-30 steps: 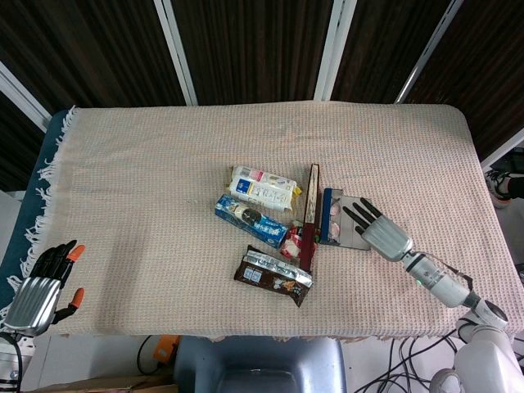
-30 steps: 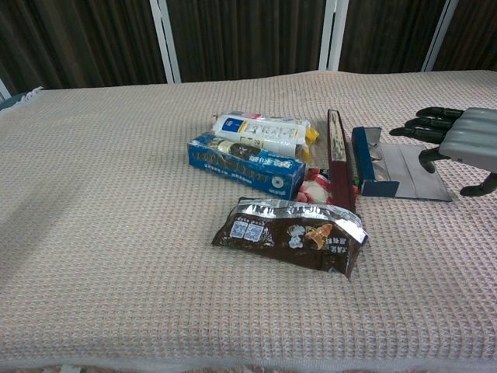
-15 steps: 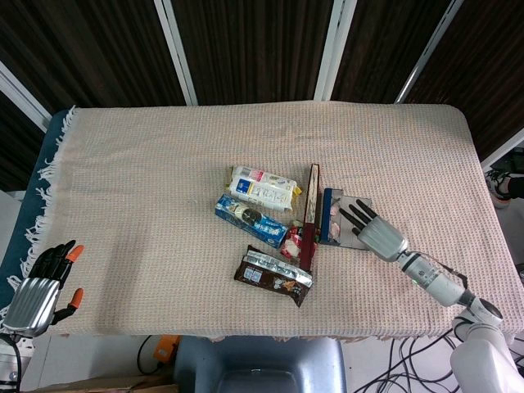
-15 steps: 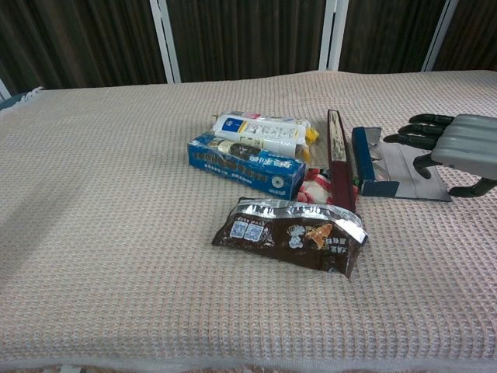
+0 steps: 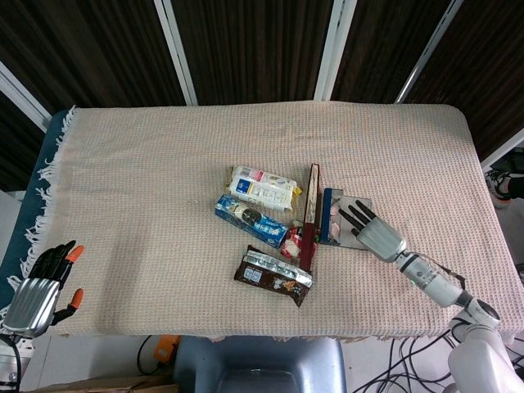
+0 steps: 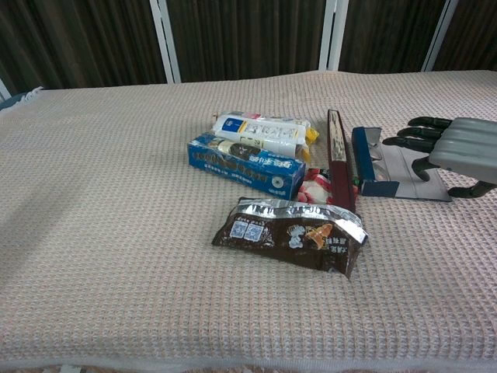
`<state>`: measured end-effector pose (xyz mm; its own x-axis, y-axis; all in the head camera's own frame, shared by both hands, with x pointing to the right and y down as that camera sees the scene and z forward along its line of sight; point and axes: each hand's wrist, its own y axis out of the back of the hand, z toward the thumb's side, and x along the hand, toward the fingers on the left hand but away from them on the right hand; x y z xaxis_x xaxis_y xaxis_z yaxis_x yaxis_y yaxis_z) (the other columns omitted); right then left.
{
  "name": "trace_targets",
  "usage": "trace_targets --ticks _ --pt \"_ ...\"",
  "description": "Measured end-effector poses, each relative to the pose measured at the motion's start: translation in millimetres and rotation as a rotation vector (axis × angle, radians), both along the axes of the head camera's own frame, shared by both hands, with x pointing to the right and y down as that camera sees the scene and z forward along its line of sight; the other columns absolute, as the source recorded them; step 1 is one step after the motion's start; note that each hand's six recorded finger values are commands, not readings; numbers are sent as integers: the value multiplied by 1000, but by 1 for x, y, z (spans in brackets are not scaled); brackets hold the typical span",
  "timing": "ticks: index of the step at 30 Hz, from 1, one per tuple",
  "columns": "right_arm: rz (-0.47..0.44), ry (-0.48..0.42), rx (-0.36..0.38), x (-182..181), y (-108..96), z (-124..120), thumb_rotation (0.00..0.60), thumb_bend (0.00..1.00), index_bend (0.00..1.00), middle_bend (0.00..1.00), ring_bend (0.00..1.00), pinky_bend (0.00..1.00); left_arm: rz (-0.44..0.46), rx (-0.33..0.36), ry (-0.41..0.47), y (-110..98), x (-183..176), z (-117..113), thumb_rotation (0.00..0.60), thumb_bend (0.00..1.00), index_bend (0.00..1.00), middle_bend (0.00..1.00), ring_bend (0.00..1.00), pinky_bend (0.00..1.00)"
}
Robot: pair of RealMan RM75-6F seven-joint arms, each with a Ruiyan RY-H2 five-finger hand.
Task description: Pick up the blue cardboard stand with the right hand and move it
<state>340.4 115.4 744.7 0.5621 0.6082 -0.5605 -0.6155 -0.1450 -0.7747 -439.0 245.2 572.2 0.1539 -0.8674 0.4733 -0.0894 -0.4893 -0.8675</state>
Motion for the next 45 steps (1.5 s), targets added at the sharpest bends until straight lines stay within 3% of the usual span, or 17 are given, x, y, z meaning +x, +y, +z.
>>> trace_targets --ticks 8,28,45 --pt "3 5 -5 1 2 2 600 425 598 69 0 0 -6 2 0 0 -2 -1 600 421 0 0 0 100" --pt "5 -9 -8 -10 2 7 600 429 638 69 0 0 -21 18 -7 0 -5 -4 600 423 0 0 1 100" --pt "-5 -90 85 -45 -36 -8 600 472 637 69 0 0 -36 28 -9 0 -8 -7 600 424 0 0 4 109"
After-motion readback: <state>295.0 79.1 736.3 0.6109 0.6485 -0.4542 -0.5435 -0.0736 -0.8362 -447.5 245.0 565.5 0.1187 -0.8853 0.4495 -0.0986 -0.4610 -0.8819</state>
